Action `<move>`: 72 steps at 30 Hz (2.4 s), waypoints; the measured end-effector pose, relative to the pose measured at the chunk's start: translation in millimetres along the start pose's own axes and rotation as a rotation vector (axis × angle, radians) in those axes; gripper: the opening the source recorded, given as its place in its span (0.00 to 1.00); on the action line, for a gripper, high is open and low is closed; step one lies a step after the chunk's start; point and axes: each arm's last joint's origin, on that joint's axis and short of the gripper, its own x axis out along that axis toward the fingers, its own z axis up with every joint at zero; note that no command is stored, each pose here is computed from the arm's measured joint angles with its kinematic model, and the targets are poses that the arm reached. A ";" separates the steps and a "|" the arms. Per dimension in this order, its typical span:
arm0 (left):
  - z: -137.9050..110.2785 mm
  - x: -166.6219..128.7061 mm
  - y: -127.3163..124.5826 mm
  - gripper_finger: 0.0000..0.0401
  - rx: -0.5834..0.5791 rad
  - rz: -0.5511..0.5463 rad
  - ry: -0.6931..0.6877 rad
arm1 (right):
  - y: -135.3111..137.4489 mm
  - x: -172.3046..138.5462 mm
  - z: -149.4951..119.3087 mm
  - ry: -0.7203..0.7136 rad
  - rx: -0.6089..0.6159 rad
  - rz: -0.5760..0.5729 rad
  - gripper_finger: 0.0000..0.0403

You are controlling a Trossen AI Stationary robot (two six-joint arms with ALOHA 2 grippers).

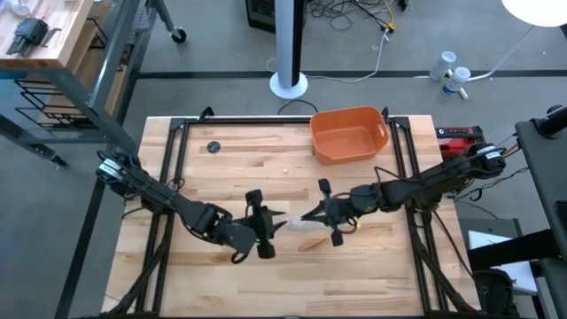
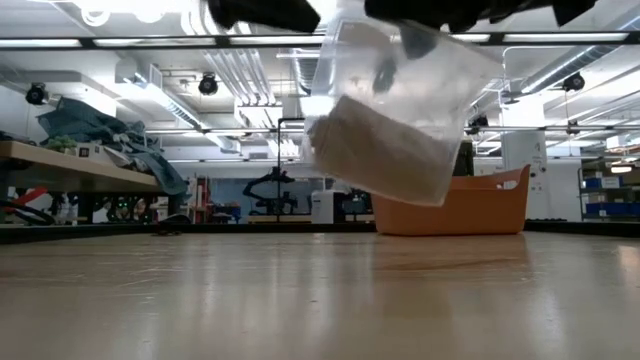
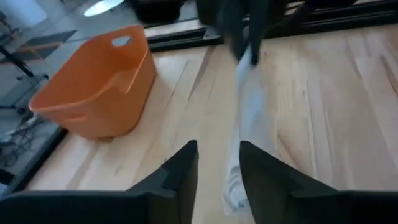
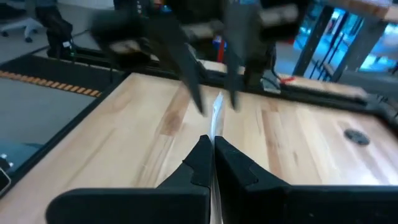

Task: Roll bandage
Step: Close the transparent zip bag

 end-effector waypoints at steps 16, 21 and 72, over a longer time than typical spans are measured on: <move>-0.4 17.3 16.2 0.37 -0.104 -0.138 -0.198 | 5.7 -2.2 5.5 -0.035 -0.067 -0.035 0.00; 0.9 19.0 18.4 0.29 -0.095 -0.137 -0.208 | 6.1 -0.4 5.3 -0.045 -0.067 -0.035 0.00; -12.7 18.7 1.2 0.00 0.162 -0.162 -0.156 | 5.3 -8.9 -18.4 0.238 0.124 0.016 0.19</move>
